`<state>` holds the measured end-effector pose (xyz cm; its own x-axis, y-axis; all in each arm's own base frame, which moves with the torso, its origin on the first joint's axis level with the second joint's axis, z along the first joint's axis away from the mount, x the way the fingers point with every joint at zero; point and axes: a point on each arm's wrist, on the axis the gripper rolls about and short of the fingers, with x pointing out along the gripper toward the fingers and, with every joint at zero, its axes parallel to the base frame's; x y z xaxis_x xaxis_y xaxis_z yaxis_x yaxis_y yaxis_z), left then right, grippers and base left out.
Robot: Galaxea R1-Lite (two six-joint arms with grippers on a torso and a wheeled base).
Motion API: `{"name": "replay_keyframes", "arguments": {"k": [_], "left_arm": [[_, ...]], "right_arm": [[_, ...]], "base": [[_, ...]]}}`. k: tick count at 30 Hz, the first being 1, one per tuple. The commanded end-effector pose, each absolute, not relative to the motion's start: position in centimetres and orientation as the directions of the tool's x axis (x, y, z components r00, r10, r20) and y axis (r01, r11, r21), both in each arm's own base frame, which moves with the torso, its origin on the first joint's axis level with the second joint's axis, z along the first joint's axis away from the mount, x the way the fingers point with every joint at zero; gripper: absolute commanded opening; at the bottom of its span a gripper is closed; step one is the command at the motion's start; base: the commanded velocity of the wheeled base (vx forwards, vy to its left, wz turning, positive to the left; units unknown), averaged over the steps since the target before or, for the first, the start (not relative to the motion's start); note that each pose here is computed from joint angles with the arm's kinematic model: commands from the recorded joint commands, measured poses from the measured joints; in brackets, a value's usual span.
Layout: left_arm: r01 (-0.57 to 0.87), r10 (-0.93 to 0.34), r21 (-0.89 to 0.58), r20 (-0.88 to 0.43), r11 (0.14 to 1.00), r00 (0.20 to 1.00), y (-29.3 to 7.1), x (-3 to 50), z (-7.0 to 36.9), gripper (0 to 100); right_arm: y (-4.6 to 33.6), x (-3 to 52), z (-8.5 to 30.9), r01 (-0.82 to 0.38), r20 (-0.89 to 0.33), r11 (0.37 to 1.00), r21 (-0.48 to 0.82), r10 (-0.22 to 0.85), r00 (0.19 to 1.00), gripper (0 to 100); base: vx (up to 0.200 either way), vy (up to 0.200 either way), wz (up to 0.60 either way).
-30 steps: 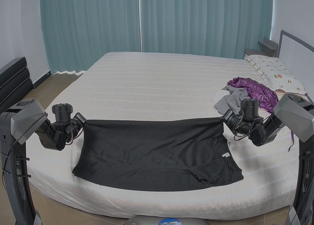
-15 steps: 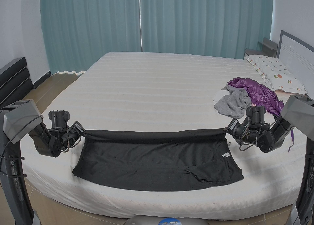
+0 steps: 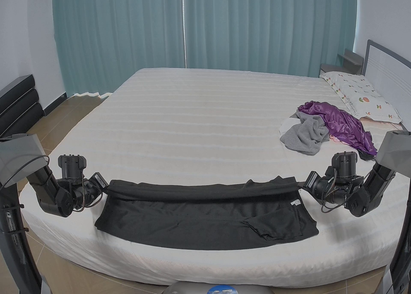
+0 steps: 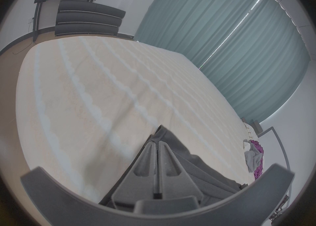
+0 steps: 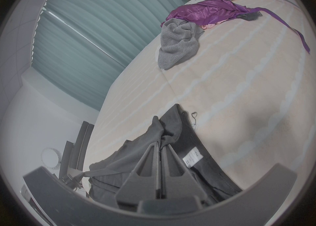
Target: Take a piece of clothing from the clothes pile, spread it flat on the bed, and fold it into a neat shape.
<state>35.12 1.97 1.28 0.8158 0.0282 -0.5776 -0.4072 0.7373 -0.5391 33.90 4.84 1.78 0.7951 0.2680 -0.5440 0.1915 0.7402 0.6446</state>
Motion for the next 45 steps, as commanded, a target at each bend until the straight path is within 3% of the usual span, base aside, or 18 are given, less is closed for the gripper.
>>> {"name": "replay_keyframes", "arguments": {"k": [1, 13, 14, 23, 26, 30, 36, 45], "left_arm": [[-0.426, 0.023, -0.525, -0.610, 0.737, 0.792, 1.9, 34.1, 0.6, 0], [-0.446, 0.018, -0.506, -0.646, 0.738, 0.763, 1.7, 33.5, -0.4, 0], [-0.449, 0.018, -0.504, -0.650, 0.738, 0.760, 1.7, 33.4, -0.5, 100], [-0.435, 0.023, -0.522, -0.621, 0.734, 0.783, 1.8, 33.2, 0.8, 100], [-0.400, 0.026, -0.562, -0.558, 0.724, 0.830, 2.5, 34.7, 2.7, 100], [-0.364, -0.001, -0.591, -0.526, 0.720, 0.851, 2.7, 35.9, 3.1, 100], [-0.337, -0.058, -0.590, -0.548, 0.733, 0.834, 2.2, 39.4, -0.8, 100], [-0.333, -0.058, -0.567, -0.562, 0.753, 0.825, 2.3, 41.0, -2.7, 100]], "right_arm": [[4.8, 32.5, 0.8, 0.194, -0.573, 0.756, 0.625, 0.274, 0.773, 0], [4.9, 31.4, -2.1, 0.184, -0.639, 0.810, 0.557, 0.276, 0.718, 0], [4.9, 31.4, -2.2, 0.181, -0.638, 0.811, 0.556, 0.276, 0.719, 100], [4.5, 32.1, 0.7, 0.131, -0.544, 0.790, 0.599, 0.281, 0.790, 100], [3.5, 33.7, 2.0, 0.093, -0.481, 0.753, 0.651, 0.314, 0.819, 100], [3.2, 35.0, 1.0, 0.109, -0.484, 0.733, 0.671, 0.322, 0.814, 100], [3.0, 37.5, -2.1, 0.185, -0.491, 0.629, 0.755, 0.354, 0.796, 100], [2.9, 37.7, -3.0, 0.194, -0.499, 0.623, 0.758, 0.362, 0.788, 100]], "base": [[0.000, 0.000, 0.00], [0.000, 0.000, 0.00], [0.000, 0.000, 0.00], [0.000, 0.000, 0.00], [0.000, 0.000, 0.00], [0.000, 0.000, 0.00], [0.000, 0.000, 0.00], [0.000, 0.000, 0.00]]}}
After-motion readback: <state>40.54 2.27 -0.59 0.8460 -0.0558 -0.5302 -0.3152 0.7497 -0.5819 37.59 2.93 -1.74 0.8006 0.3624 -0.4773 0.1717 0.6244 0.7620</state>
